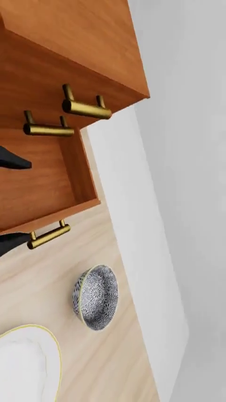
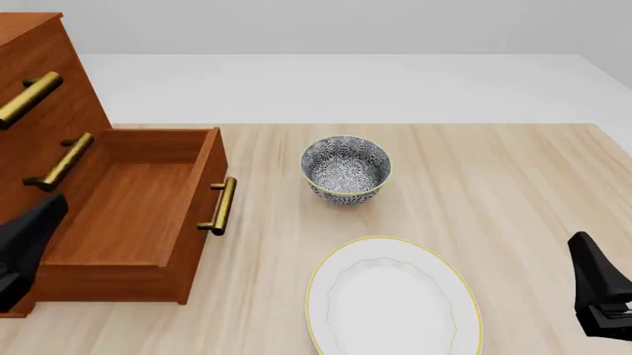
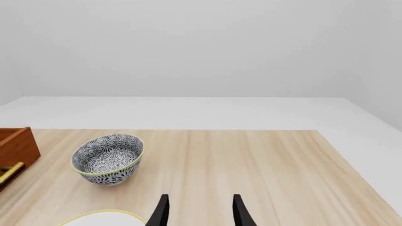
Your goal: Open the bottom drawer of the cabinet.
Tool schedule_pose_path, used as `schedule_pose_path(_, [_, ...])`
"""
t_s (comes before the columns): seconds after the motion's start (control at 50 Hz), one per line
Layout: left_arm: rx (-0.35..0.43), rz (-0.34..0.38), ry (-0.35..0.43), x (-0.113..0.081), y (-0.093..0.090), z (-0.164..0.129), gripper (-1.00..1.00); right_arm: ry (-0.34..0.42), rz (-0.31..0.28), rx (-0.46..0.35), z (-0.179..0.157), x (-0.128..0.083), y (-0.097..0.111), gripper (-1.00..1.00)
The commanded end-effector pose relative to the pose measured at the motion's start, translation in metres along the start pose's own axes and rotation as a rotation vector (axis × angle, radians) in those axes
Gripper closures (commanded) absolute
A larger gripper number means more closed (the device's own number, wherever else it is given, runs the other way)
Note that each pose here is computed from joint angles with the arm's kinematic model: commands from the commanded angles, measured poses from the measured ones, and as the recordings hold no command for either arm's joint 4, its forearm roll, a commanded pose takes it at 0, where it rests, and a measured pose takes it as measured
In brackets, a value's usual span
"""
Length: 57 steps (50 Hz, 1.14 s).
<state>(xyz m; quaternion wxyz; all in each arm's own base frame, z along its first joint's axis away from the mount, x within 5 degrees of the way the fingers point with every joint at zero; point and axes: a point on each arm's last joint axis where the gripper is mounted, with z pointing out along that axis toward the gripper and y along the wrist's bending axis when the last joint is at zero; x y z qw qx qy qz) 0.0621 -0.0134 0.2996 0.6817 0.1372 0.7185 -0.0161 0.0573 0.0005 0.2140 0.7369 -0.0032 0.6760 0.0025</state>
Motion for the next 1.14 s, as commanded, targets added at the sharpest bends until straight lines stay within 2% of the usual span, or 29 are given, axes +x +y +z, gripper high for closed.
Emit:
schedule_pose_path(0.02, [-0.057, 0.016, -0.124, 0.000, 0.001, -0.043, -1.00, 0.000, 0.000, 0.000, 0.000, 0.000, 0.000, -1.00])
schedule_pose_path(0.16, [-0.063, -0.004, -0.164, -0.019, 0.003, -0.056, -1.00, 0.000, 0.000, 0.000, 0.000, 0.000, 0.000, -1.00])
schedule_pose_path(0.26, [-0.078, -0.035, -0.199, -0.042, 0.007, -0.077, -1.00, 0.000, 0.000, 0.000, 0.000, 0.000, 0.000, -1.00])
schedule_pose_path(0.32, [-0.078, -0.007, -0.243, -0.059, 0.009, -0.092, -1.00, 0.000, 0.000, 0.000, 0.000, 0.000, 0.000, -1.00])
schedule_pose_path(0.36, [-0.081, -0.001, -0.245, -0.064, 0.009, -0.099, -1.00, 0.000, 0.000, 0.000, 0.000, 0.000, 0.000, -1.00])
schedule_pose_path(0.4, [-0.088, -0.002, -0.280, -0.078, 0.011, -0.116, -1.00, 0.000, 0.000, 0.000, 0.000, 0.000, 0.000, -1.00])
schedule_pose_path(0.56, [-0.084, -0.024, -0.290, -0.105, 0.013, -0.176, -1.00, 0.000, 0.000, 0.000, 0.000, 0.000, 0.000, -1.00])
schedule_pose_path(0.64, [-0.087, -0.060, -0.283, -0.111, 0.012, -0.203, -1.00, 0.000, 0.000, 0.000, 0.000, 0.000, 0.000, -1.00])
schedule_pose_path(0.76, [-0.100, -0.068, -0.270, -0.115, 0.008, -0.249, -1.00, 0.000, 0.000, 0.000, 0.000, 0.000, 0.000, -1.00])
schedule_pose_path(1.14, [-0.093, -0.063, -0.260, -0.114, 0.009, -0.249, -1.00, 0.000, 0.000, 0.000, 0.000, 0.000, 0.000, -1.00])
